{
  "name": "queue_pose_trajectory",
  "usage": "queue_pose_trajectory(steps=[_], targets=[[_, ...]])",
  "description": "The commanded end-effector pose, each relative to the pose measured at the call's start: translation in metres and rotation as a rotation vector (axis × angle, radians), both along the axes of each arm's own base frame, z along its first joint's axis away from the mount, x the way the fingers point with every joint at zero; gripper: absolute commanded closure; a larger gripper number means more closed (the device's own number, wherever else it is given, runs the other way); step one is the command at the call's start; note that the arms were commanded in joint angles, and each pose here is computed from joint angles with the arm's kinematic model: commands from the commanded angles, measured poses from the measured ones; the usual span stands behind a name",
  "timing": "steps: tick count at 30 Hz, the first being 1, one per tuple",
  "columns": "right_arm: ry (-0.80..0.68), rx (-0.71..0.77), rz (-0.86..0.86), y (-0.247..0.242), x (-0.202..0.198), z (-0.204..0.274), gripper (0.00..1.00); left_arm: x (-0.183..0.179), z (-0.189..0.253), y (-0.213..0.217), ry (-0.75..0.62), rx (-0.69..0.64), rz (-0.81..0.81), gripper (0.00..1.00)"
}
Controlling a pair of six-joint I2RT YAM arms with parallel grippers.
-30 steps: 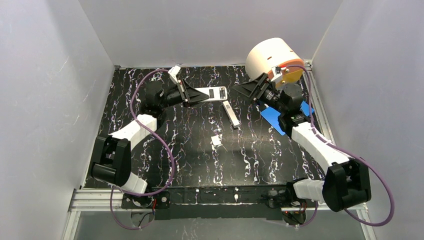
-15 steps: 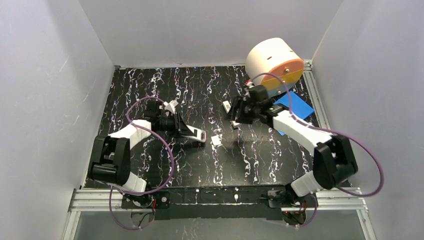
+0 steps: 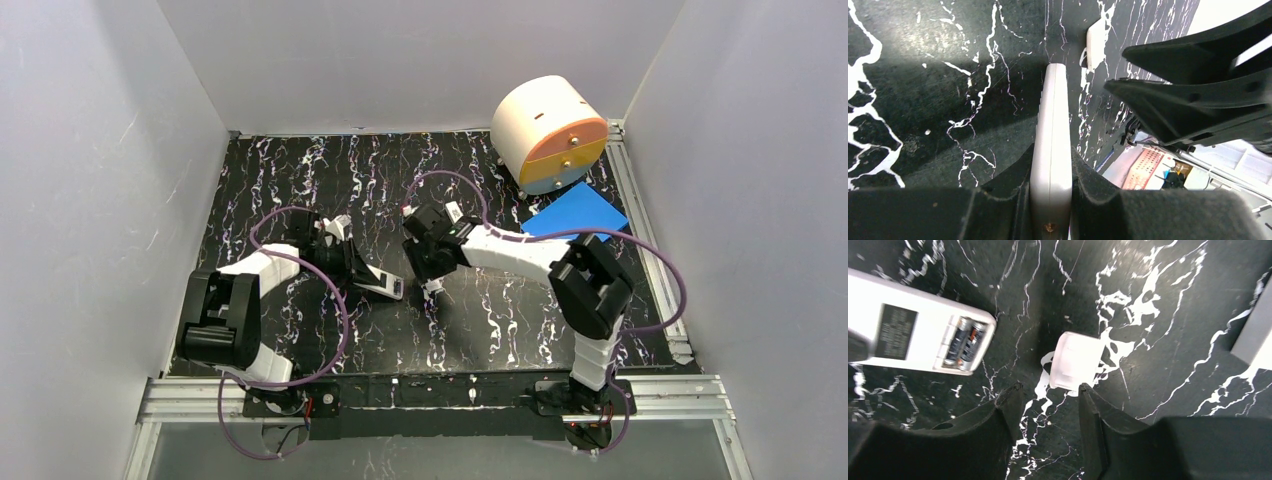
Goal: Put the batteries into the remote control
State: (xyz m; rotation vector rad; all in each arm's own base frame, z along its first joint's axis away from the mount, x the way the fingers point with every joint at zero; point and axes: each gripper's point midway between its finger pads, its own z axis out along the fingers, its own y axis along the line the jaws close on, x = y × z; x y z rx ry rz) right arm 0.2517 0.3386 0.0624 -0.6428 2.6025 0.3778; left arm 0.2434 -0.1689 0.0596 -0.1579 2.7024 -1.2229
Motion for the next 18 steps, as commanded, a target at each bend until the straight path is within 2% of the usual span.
queue_pose_trajectory(steps=[1, 4, 7, 10, 18], targets=[[-0.033, -0.095, 0.048, 0.001, -0.001, -0.002, 0.47, -0.005, -0.007, 0.013, 0.016, 0.043, 0.049, 1.0], [-0.034, -0.131, 0.047, 0.006, 0.001, -0.011, 0.49, -0.006, -0.007, 0.013, 0.019, 0.035, 0.046, 1.0], [-0.059, -0.157, 0.043, 0.009, 0.007, -0.016, 0.56, -0.006, -0.005, 0.013, 0.016, 0.029, 0.047, 1.0], [-0.071, -0.171, 0.043, 0.012, 0.011, -0.019, 0.59, -0.005, -0.003, 0.013, 0.014, 0.021, 0.047, 1.0], [-0.036, -0.22, 0.011, 0.003, 0.005, -0.032, 0.73, -0.002, 0.0, 0.012, 0.008, 0.011, 0.043, 1.0]])
